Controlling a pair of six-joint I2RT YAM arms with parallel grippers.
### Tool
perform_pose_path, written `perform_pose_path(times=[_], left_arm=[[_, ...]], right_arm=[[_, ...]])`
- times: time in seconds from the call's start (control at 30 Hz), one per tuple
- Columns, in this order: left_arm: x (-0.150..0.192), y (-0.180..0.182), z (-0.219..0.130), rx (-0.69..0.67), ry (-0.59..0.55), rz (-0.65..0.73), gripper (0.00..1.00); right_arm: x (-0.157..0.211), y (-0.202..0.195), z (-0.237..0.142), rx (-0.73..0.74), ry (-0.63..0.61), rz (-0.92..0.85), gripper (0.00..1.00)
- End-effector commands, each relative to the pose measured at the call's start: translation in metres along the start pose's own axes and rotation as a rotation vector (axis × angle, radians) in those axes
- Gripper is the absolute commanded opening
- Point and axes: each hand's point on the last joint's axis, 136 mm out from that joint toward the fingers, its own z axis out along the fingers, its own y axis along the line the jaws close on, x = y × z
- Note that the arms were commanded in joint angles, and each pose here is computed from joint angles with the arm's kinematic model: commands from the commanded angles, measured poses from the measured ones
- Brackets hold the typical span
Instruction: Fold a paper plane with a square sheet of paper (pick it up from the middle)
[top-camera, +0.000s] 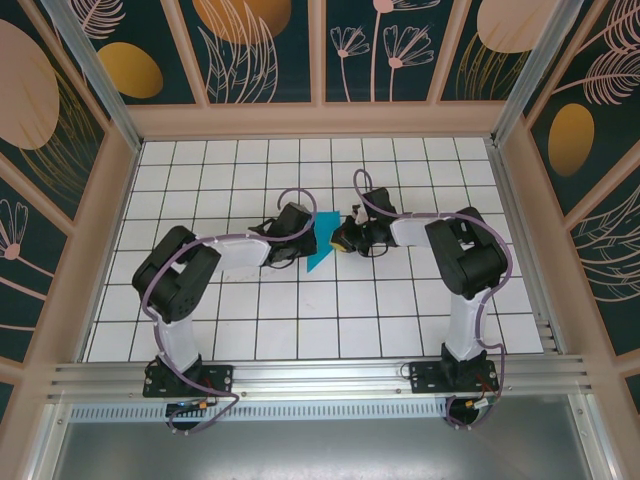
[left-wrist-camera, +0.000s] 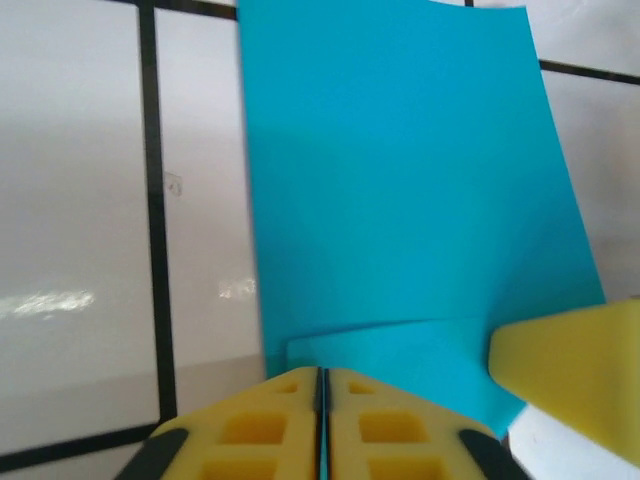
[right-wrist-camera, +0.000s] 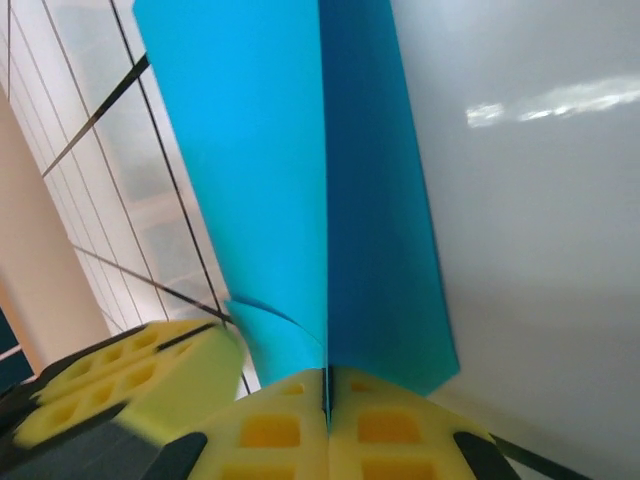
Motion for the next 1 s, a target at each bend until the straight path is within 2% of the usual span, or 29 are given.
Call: perform_pose_path(times=[0.0, 0.13, 0.23, 0.3, 0.53, 0.8, 0.97], left_arm=[[-0.037, -0.017, -0.037, 0.024, -0.115, 0.025, 0.23], [-0.058, -0.034, -0.065, 0.089, -0.205, 0.079, 0.36], [-0.064, -0.041, -0.076, 0.127, -0.256, 0.146, 0.42], [-0.058, -0.040, -0.077, 0.147, -0.269, 0.209, 0.44], [-0.041, -0.063, -0.080, 0.332, -0.325, 0.436, 0.66], [-0.022, -0.064, -0.054, 0.396, -0.319, 0.549, 0.69], [-0.009, -0.055, -0.040, 0.391, -0.314, 0.595, 0.62]], right_arm=[[-0.015, 0.013, -0.018, -0.011, -0.088, -0.016, 0.00], [-0.023, 0.025, -0.037, 0.007, -0.161, -0.022, 0.00], [-0.024, 0.026, -0.046, 0.025, -0.202, 0.034, 0.00], [-0.021, 0.028, -0.049, 0.024, -0.217, 0.073, 0.00], [-0.017, 0.025, -0.043, 0.043, -0.231, 0.183, 0.00], [-0.018, 0.025, -0.036, 0.071, -0.218, 0.243, 0.00], [-0.020, 0.029, -0.029, 0.067, -0.190, 0.272, 0.00]])
